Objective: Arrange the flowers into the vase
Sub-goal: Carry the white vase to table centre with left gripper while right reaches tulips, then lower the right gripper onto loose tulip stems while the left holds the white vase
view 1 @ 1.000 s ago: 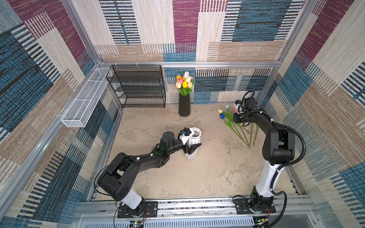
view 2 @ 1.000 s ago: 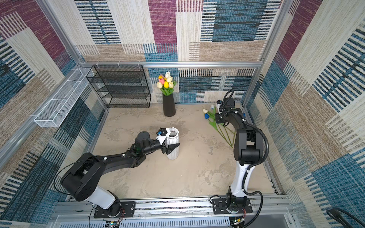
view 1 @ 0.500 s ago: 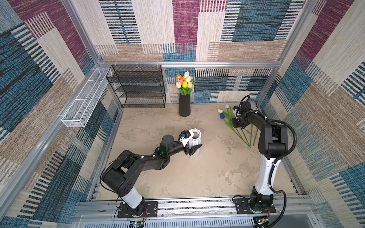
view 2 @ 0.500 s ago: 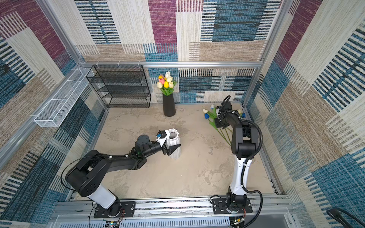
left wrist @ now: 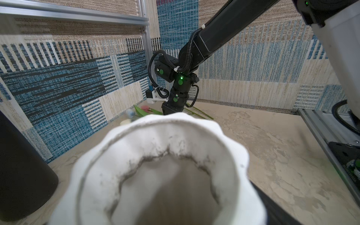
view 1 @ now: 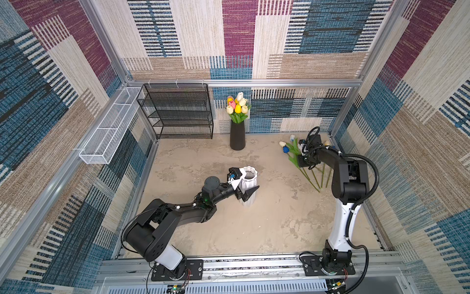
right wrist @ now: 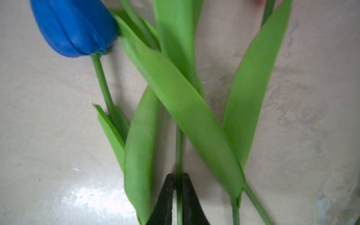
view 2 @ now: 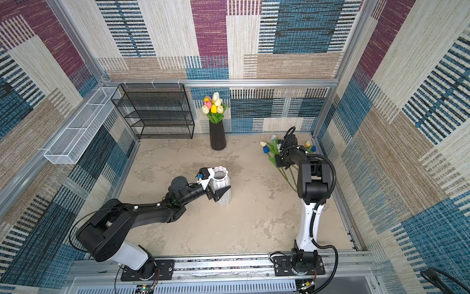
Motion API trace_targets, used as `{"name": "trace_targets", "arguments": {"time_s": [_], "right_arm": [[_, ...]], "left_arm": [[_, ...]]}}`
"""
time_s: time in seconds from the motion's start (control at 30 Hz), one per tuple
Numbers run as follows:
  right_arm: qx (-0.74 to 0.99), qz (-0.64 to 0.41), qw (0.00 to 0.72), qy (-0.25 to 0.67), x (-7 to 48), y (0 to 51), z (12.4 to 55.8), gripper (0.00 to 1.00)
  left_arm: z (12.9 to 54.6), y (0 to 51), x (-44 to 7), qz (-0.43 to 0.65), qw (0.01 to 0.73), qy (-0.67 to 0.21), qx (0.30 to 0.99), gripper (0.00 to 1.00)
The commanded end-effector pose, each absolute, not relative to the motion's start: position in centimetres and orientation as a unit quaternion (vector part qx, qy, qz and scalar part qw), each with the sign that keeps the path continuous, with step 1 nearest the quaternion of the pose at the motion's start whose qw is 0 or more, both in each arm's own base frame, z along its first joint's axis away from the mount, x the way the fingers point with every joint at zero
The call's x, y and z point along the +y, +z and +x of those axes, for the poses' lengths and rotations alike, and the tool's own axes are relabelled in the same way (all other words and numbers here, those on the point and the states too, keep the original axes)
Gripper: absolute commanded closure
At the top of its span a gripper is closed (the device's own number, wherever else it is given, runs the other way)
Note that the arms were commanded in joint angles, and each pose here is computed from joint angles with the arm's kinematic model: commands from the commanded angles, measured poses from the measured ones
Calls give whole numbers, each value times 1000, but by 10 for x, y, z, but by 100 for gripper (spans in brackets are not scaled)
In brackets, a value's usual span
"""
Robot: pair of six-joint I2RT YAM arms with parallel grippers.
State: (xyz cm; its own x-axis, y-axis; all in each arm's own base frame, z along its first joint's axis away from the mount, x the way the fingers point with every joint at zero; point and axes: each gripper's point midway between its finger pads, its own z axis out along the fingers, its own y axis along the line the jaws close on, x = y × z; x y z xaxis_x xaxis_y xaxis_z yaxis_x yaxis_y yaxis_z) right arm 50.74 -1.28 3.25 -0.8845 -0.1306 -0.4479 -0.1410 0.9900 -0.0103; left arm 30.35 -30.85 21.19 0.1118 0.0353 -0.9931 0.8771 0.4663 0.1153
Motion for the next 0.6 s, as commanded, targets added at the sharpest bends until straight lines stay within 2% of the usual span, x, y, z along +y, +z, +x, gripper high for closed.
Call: {"name": "trace_targets", "arguments": {"time_s": [0.0, 0.17, 0.33, 0.57], "right_arm": [[962, -73, 260, 23, -7, 54, 512, 92], [952, -75, 294, 36, 2, 84, 509, 99], [941, -82, 324, 57, 15, 115, 500, 100], [908, -95, 387, 132, 42, 178, 489, 100]], "left_arm": [[303, 222, -305, 395, 647, -319, 569, 0], [299, 227, -300, 395, 651, -311, 568, 0], [294, 235, -295, 393, 657, -307, 566, 0], [284, 252, -288, 388, 664, -312, 558, 0]]}}
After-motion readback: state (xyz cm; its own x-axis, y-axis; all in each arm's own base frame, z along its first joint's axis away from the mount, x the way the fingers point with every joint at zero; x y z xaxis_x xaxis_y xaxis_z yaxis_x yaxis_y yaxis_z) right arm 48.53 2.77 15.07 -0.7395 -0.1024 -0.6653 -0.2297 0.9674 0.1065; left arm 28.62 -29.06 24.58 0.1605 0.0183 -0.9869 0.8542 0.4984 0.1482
